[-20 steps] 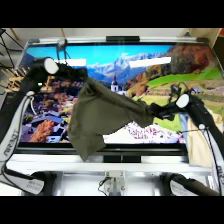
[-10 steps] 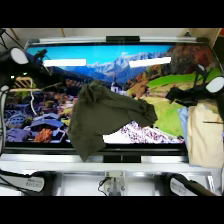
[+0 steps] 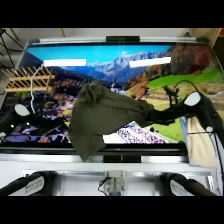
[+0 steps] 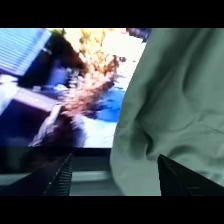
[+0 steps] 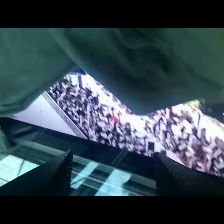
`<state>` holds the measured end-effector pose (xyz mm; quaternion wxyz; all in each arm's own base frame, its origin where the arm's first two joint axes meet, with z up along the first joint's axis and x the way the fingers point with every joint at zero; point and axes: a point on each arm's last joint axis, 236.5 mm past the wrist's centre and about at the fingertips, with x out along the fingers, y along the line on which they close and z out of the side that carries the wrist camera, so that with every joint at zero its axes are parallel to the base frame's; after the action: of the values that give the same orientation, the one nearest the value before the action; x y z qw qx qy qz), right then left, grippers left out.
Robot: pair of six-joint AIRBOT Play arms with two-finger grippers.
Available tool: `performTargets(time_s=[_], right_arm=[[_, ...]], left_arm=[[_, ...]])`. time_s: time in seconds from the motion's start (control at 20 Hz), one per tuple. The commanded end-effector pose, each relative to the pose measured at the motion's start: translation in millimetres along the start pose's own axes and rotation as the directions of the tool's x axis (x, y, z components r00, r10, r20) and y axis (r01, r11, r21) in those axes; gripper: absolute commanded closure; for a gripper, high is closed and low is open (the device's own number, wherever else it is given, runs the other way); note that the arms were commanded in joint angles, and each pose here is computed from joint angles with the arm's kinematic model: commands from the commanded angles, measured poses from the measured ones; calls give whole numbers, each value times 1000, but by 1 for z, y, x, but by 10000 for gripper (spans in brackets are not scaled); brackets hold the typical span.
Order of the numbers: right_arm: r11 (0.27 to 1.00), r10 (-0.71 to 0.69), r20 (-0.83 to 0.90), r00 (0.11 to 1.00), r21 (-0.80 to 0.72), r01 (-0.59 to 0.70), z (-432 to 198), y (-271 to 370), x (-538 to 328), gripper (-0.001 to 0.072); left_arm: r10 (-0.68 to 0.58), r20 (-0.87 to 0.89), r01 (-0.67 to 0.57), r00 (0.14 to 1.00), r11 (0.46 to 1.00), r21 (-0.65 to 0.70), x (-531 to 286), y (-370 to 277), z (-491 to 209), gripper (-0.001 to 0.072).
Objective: Fold the shirts.
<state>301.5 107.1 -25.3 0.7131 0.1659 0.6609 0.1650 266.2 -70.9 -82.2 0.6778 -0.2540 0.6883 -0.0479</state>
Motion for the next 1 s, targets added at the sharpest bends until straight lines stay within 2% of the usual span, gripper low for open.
performTargets(time_s=[0.0,0.05,0.1,0.15,0.25,0.35,0.4,0.95], right_arm=[[1000,25,37,999,8,-26,5,24,25,81],[1000,25,28,999,5,-25,5,27,33,81],[1000,22,7,1000,-3,-22,2,30,42,80],[1000,20,-19,1000,-11,-20,-2,32,51,80],[1000,18,-59,998,-19,-19,-8,36,71,81],[999,37,-67,997,-6,-38,-8,44,85,81],[999,54,-64,997,9,-53,-6,48,92,81],[962,164,79,983,209,-177,33,73,137,86]], left_arm=[[-54,98,63,994,994,-93,30,4,-1,110],[-50,117,59,992,995,-81,32,2,3,111],[-48,138,58,989,996,-71,34,-1,7,147],[-45,154,56,987,996,-67,35,-3,11,213],[-40,173,57,984,994,-91,38,-5,15,280],[-42,185,61,982,994,-96,37,-5,18,611],[-43,185,59,982,995,-84,37,-5,18,672],[-114,340,94,933,993,74,-16,-34,29,672]])
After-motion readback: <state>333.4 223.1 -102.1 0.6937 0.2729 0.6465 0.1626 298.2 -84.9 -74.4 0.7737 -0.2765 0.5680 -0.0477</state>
